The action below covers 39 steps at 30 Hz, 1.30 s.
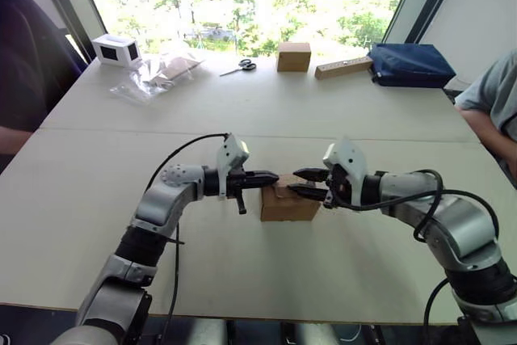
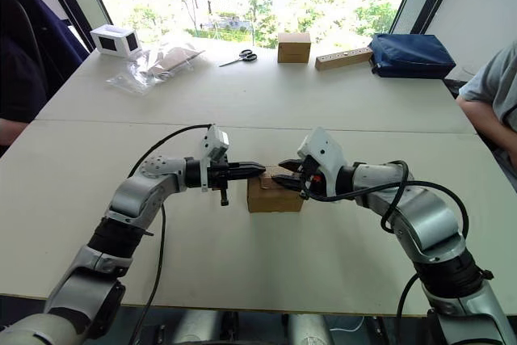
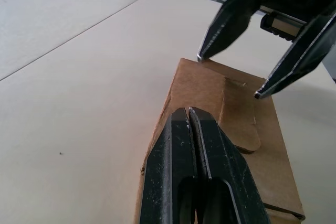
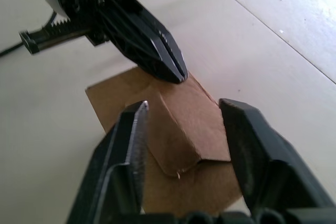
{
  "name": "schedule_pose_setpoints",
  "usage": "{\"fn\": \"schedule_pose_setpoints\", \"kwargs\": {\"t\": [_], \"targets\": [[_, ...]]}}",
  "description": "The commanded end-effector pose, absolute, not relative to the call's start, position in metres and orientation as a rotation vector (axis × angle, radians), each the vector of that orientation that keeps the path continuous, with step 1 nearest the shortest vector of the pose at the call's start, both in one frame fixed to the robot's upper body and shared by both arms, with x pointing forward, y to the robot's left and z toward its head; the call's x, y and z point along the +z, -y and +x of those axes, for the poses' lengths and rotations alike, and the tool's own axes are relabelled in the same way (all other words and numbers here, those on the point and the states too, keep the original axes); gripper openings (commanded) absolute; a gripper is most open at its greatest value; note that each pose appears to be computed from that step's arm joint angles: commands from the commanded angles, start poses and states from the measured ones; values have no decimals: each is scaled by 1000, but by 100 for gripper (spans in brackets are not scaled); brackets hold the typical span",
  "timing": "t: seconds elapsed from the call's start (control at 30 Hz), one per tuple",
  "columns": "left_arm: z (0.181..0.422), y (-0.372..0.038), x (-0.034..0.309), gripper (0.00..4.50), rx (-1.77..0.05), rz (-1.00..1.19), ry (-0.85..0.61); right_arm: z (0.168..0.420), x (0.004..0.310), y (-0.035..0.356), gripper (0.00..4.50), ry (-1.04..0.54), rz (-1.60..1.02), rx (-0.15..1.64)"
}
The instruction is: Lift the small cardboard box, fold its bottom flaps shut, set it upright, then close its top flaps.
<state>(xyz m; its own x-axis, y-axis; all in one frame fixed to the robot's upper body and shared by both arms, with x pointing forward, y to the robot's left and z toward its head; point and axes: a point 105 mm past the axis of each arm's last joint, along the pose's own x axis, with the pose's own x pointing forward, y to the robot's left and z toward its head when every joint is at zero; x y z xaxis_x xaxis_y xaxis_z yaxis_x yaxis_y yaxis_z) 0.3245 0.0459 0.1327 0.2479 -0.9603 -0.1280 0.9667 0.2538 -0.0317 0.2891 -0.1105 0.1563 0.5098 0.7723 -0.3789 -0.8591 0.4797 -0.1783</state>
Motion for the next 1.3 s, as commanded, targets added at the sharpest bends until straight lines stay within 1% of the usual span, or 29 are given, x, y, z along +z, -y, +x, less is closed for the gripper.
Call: {"fn": "schedule_pose_setpoints", "kwargs": {"t": [0.03, 0.23, 0.63, 0.87, 1.07, 1.17, 1.3], "targets": [[325, -46, 139, 0, -1314, 6, -121, 285, 158, 108, 215, -229, -480, 1028], [322, -45, 138, 0, -1316, 1, -130, 286, 153, 110, 215, -232, -540, 1026], [322, -44, 134, 0, -1317, -15, -155, 302, 146, 118, 215, -204, -712, 954], [321, -43, 126, 0, -1323, 35, -172, 305, 148, 115, 215, -181, -707, 947], [323, -42, 126, 0, -1314, 30, -166, 310, 150, 115, 215, -164, -726, 926], [324, -42, 126, 0, -1313, 34, -165, 307, 151, 112, 215, -164, -692, 950], [324, -42, 124, 0, -1314, 48, -164, 292, 164, 101, 215, -150, -505, 1028]]}}
